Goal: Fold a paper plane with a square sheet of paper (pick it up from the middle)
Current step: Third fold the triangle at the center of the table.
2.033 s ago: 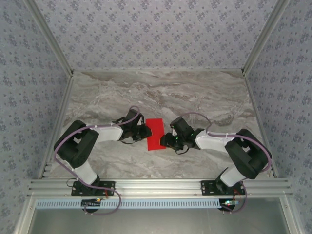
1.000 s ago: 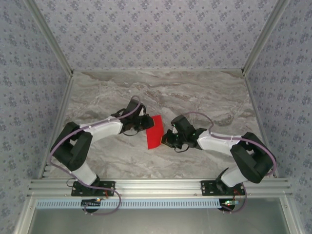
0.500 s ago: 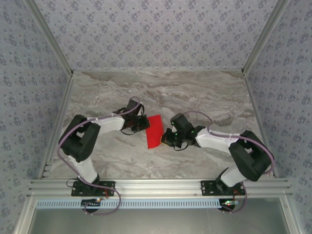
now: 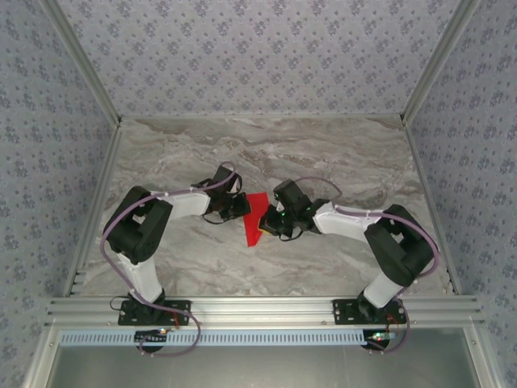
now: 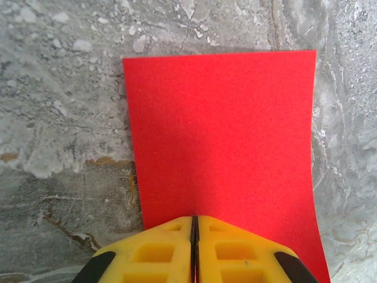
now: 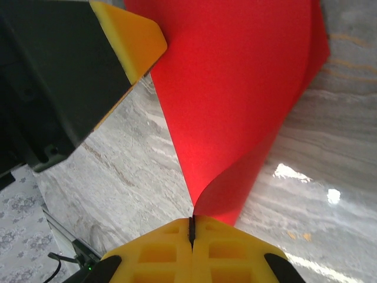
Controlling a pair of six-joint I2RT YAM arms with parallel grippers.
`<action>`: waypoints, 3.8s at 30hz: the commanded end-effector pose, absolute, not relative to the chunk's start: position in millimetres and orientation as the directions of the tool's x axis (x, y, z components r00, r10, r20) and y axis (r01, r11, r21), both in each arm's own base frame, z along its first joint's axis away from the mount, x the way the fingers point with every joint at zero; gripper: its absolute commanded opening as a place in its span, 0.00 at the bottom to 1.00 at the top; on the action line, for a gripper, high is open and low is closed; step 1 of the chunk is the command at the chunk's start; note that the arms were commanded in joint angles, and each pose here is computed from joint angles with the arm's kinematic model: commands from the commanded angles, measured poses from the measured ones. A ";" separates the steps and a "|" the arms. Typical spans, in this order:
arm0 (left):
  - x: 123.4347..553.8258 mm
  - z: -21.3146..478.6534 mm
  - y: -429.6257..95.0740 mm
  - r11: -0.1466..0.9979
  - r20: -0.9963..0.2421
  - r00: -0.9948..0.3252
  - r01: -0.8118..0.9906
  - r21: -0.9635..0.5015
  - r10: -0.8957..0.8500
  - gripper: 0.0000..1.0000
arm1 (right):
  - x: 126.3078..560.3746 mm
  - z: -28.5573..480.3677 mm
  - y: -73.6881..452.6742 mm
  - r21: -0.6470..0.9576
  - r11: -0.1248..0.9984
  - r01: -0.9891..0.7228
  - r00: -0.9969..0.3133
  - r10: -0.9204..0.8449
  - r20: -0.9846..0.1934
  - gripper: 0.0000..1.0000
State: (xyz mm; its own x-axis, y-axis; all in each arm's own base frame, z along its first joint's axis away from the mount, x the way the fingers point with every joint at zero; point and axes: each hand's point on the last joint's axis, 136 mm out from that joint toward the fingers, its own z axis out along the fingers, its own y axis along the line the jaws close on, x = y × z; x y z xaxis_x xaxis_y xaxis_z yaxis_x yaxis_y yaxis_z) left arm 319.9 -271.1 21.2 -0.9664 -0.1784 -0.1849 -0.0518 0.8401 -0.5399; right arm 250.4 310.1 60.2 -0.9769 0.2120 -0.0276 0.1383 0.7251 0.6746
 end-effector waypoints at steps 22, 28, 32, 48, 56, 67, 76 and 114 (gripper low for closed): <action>310.7 9.8 -276.6 0.850 -0.147 -0.978 -0.047 -0.525 -0.145 0.10 | 280.4 38.3 330.2 0.699 0.705 0.123 -0.965 0.250 -0.083 0.02; 309.6 9.4 -278.2 0.848 -0.143 -0.980 -0.046 -0.528 -0.142 0.10 | 281.0 36.3 333.8 0.701 0.706 0.104 -0.969 0.230 -0.088 0.02; 309.8 9.4 -278.8 0.848 -0.144 -0.980 -0.043 -0.528 -0.140 0.10 | 281.5 35.8 336.4 0.703 0.706 0.085 -0.971 0.216 -0.099 0.02; 309.0 8.2 -279.7 0.848 -0.139 -0.981 -0.044 -0.528 -0.137 0.09 | 278.2 27.3 338.8 0.695 0.716 0.070 -0.978 0.185 -0.092 0.02; 309.0 9.0 -280.0 0.846 -0.139 -0.981 -0.042 -0.531 -0.136 0.09 | 277.9 26.7 341.2 0.696 0.717 0.044 -0.981 0.163 -0.107 0.02; 308.7 8.4 -280.1 0.846 -0.137 -0.981 -0.042 -0.531 -0.135 0.09 | 278.5 24.4 342.6 0.695 0.718 0.024 -0.982 0.147 -0.117 0.02; 308.3 8.1 -280.4 0.846 -0.136 -0.982 -0.042 -0.531 -0.134 0.09 | 281.2 25.7 343.6 0.702 0.713 0.004 -0.980 0.142 -0.138 0.02; 326.8 74.7 -243.2 0.779 -0.251 -0.931 -0.053 -0.624 -0.265 0.17 | 276.2 25.1 334.2 0.673 0.739 0.035 -0.980 0.156 -0.121 0.27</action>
